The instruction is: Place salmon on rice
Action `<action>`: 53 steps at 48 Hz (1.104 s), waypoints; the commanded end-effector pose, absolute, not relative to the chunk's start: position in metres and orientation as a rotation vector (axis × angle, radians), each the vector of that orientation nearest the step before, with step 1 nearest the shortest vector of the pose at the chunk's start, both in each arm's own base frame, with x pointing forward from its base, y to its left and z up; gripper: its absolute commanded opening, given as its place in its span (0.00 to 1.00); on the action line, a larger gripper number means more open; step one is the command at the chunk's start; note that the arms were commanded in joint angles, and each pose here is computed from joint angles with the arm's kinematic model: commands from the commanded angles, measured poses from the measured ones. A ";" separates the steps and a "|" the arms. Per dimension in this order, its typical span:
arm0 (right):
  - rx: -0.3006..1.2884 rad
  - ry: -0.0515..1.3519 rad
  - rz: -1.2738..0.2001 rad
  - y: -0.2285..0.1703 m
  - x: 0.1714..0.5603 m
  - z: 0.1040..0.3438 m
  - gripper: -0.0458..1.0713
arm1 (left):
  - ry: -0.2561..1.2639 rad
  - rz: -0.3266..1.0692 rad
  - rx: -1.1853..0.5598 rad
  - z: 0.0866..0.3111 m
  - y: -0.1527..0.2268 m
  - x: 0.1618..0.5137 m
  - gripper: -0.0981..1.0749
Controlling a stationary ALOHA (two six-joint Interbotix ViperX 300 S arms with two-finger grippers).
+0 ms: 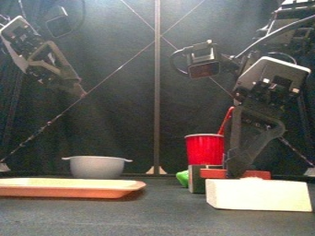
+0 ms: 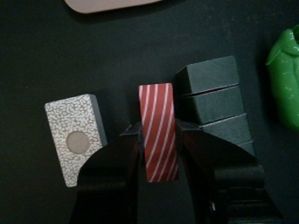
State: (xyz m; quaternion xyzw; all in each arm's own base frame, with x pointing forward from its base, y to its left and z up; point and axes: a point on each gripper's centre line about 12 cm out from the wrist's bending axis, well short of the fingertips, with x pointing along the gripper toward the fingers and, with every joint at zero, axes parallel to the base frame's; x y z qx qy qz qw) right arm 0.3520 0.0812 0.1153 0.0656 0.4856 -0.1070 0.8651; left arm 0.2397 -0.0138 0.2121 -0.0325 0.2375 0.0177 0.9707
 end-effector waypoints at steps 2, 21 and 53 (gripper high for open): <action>0.158 0.965 -0.211 0.083 0.358 0.134 0.60 | 0.469 0.035 -0.066 0.216 -0.014 0.242 0.81; 0.161 0.923 -0.166 0.099 0.360 0.152 0.60 | 0.472 0.035 -0.066 0.215 -0.014 0.242 0.81; 0.165 0.947 -0.094 0.139 0.361 0.146 0.60 | 0.475 0.036 -0.066 0.214 -0.014 0.241 0.81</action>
